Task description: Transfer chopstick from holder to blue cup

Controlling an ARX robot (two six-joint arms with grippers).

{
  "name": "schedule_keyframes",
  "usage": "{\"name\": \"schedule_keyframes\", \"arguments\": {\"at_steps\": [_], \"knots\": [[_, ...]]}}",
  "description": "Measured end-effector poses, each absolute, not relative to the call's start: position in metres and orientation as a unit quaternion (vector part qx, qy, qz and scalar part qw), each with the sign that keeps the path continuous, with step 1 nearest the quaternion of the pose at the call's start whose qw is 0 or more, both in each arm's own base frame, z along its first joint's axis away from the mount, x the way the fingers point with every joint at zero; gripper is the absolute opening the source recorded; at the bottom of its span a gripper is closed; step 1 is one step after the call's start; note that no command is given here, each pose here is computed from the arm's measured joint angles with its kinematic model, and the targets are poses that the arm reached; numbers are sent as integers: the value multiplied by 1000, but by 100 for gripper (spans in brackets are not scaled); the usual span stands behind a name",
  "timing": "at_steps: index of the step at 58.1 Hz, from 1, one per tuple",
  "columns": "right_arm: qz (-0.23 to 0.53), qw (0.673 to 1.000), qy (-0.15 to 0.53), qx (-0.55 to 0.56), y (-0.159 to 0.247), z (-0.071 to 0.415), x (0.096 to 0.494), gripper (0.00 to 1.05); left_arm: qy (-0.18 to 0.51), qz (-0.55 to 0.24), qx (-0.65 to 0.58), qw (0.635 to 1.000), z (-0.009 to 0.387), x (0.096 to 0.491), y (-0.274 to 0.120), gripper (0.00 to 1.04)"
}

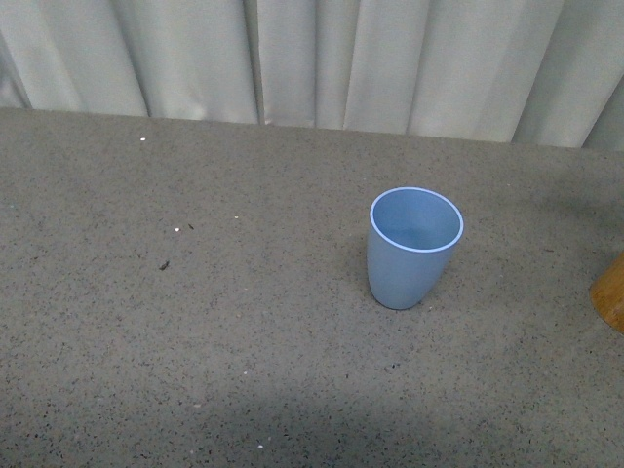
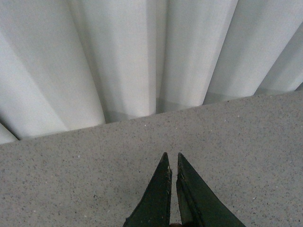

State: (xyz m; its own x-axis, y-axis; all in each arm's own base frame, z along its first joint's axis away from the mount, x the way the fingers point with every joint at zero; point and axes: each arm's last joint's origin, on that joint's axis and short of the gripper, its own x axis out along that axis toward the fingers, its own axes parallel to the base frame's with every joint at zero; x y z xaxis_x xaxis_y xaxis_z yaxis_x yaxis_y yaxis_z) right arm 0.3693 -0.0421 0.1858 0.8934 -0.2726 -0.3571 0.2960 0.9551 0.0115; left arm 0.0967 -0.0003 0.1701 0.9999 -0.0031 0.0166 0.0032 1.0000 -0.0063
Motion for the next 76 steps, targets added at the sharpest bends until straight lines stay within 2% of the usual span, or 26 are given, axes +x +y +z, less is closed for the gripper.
{"name": "schedule_keyframes", "arguments": {"at_steps": [28,41,50,57,65,76], "knots": [[-166,975,141,34,-59,212,356,2,-8,-2,-3,1000,170,97,0,98],[-157,985,63,30,-52,273,351,2,-8,-2,-3,1000,170,97,0,98],[-125,992,10,33,-32,310,335,2,-8,-2,-3,1000,170,97,0,98],[-78,995,-23,53,2,327,322,2,-8,-2,-3,1000,170,97,0,98],[-22,996,-12,89,52,302,317,2,-8,-2,-3,1000,170,97,0,98],[20,993,29,111,94,265,326,2,-8,-1,-3,1000,170,97,0,98]]}}
